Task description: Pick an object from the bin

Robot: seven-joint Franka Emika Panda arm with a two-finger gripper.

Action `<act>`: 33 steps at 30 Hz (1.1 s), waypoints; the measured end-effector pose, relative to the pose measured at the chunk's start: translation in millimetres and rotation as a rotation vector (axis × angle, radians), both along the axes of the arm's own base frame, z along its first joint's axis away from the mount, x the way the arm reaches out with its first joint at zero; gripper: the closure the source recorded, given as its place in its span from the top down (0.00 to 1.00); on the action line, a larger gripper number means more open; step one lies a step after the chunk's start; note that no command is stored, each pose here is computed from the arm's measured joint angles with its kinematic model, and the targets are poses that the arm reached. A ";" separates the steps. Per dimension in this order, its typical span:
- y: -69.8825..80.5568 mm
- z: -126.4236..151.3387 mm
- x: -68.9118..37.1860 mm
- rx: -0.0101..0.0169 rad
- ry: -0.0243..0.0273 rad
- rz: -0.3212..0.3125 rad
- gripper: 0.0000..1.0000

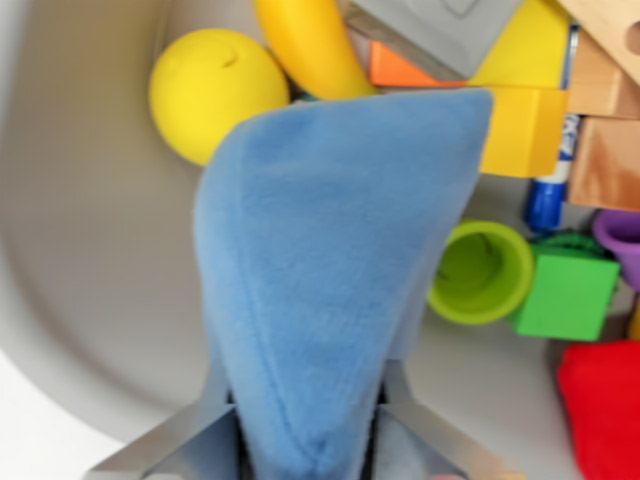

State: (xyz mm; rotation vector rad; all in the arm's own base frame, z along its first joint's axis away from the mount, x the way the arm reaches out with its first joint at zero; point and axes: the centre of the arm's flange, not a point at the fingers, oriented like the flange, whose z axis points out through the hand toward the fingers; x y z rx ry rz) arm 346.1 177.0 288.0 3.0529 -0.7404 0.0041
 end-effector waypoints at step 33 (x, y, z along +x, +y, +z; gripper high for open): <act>0.9 132.3 1.1 -0.0018 -0.0001 0.000 0.00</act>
